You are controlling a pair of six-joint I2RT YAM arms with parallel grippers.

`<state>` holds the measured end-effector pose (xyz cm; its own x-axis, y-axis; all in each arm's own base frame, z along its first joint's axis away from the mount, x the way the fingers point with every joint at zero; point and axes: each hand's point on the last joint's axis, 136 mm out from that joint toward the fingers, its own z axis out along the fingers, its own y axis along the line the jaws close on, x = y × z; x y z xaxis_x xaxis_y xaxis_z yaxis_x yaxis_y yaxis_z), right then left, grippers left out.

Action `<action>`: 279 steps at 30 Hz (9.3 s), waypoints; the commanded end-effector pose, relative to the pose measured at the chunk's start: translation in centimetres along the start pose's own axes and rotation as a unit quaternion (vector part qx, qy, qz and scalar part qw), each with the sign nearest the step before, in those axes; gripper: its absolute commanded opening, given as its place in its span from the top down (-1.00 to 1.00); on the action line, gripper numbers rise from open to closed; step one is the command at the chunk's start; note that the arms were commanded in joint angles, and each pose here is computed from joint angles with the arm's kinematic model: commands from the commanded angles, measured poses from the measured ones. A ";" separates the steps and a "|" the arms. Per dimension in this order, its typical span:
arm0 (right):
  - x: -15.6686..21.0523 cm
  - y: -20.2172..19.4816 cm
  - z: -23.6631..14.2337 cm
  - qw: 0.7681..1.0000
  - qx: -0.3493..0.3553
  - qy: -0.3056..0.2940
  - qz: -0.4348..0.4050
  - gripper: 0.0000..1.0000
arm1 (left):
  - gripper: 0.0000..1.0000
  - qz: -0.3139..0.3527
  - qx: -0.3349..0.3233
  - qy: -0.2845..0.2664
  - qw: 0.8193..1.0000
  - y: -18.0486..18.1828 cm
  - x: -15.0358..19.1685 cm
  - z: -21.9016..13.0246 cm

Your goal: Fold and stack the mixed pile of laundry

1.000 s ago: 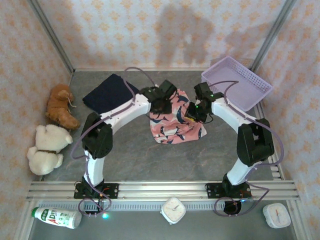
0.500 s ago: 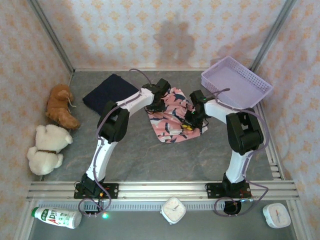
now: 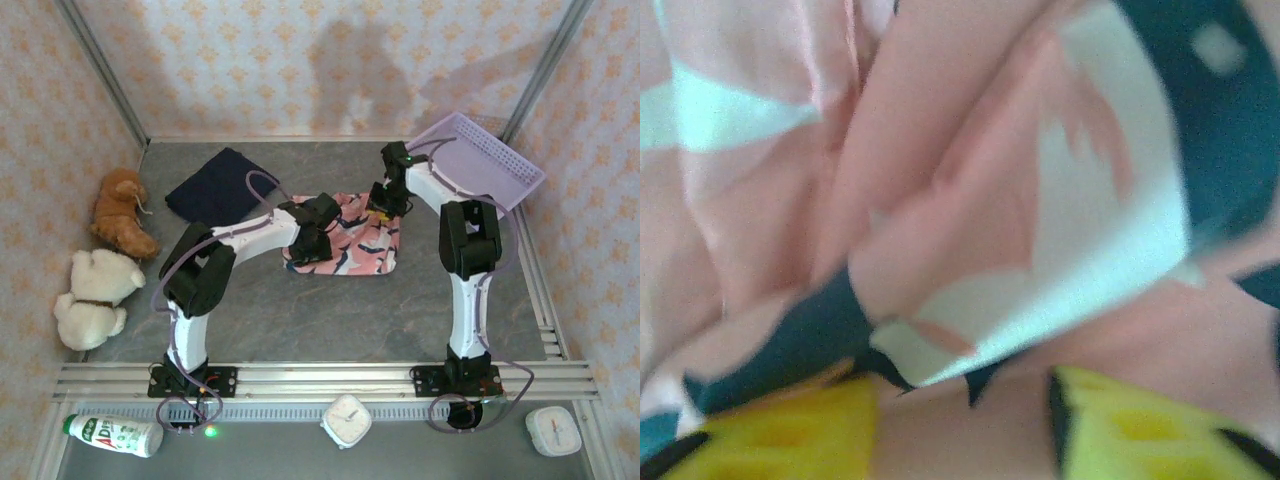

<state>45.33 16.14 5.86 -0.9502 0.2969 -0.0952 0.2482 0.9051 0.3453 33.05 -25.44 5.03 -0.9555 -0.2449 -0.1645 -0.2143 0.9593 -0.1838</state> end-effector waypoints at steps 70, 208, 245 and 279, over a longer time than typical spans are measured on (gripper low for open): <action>3.7 -1.6 -2.6 0.997 -0.054 -0.032 -0.034 -0.88 | -0.99 -0.012 0.079 -0.084 0.993 6.8 -8.8 -0.8; 6.2 -5.6 -0.1 0.985 0.117 -0.098 0.087 -0.81 | -0.10 -0.224 0.013 -0.210 0.952 23.1 -27.0 -5.7; 5.8 -5.2 -2.7 0.983 0.118 -0.119 0.073 -0.81 | 1.00 -0.157 0.054 -0.226 0.960 20.0 -29.5 -6.5; 6.0 -5.1 -2.3 0.984 0.113 -0.111 0.079 -0.81 | 1.00 -0.211 0.041 -0.351 0.911 21.2 -34.8 -15.4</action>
<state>38.10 13.26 4.82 -0.8527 0.4622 -0.2435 0.4317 0.8859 0.1697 60.75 4.32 19.54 -0.4727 -0.6498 -0.5953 -0.4839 0.7560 -0.4409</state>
